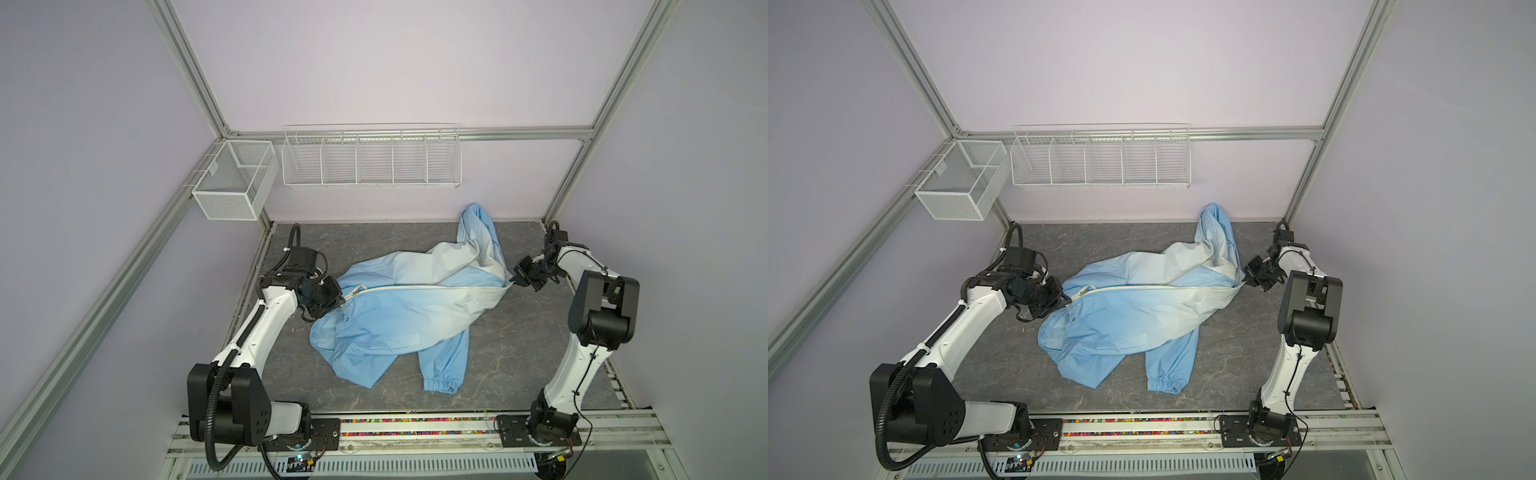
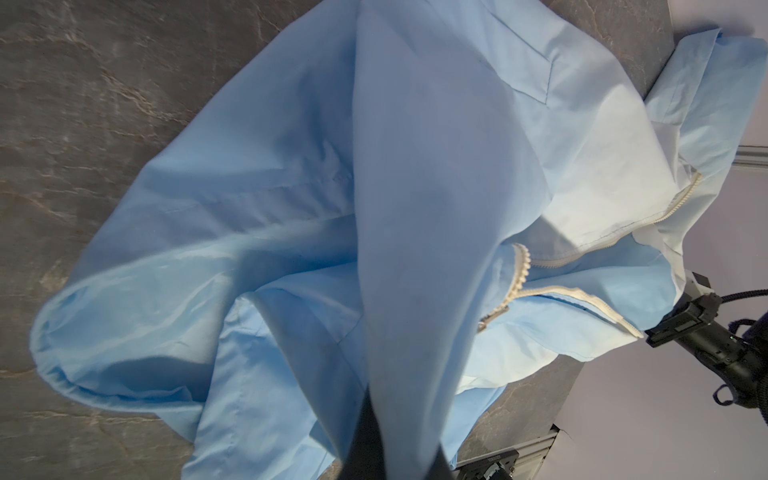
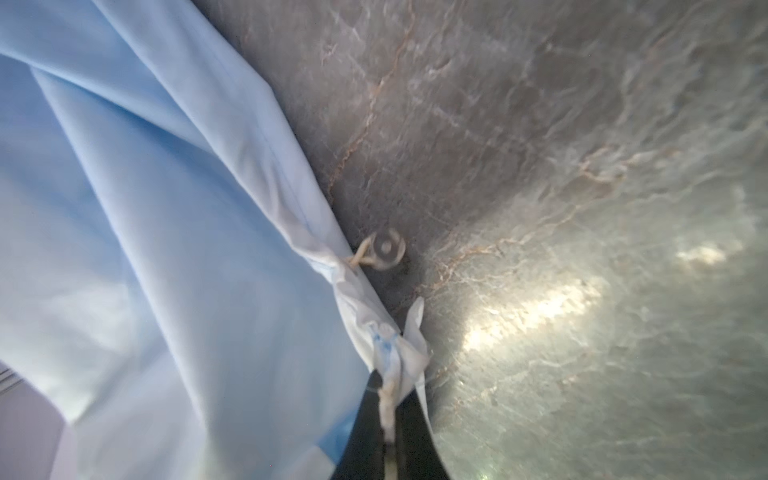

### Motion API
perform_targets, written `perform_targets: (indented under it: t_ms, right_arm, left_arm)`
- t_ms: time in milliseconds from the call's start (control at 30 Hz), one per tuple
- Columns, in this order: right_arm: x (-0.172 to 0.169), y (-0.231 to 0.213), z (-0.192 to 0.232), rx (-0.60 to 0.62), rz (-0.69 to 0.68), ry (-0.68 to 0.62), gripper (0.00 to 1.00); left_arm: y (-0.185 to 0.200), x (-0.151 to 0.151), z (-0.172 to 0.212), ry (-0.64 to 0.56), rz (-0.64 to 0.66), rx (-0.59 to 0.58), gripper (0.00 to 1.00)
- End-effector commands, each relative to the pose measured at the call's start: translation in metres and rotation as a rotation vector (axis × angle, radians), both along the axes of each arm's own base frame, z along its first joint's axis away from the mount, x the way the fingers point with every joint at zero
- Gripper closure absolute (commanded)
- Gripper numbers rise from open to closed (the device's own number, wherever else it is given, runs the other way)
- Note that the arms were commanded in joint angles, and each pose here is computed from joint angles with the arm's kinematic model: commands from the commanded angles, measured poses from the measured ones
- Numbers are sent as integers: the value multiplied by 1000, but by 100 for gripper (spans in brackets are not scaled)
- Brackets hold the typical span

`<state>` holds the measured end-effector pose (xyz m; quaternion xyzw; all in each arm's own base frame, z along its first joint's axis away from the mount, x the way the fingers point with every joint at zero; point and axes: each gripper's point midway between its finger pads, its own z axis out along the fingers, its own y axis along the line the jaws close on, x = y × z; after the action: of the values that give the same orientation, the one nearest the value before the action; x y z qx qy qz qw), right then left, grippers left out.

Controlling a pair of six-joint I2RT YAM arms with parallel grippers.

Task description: Zip up the jacket

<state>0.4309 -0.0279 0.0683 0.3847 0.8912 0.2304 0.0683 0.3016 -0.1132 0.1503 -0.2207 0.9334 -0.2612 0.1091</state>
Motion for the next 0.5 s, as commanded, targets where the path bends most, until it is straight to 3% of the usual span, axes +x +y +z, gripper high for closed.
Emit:
perform_targets:
  t_ms: [0, 200, 467]
  right_arm:
    - [-12, -30, 63, -92, -50, -70, 93]
    - [-26, -70, 120, -113, -140, -135, 93]
    - [23, -33, 181, -1, -129, -327, 93]
  left_arm:
    - [10, -2, -8, 27, 8, 34, 100]
    - [15, 8, -13, 16, 22, 35, 100]
    - [9, 10, -20, 31, -6, 13, 100]
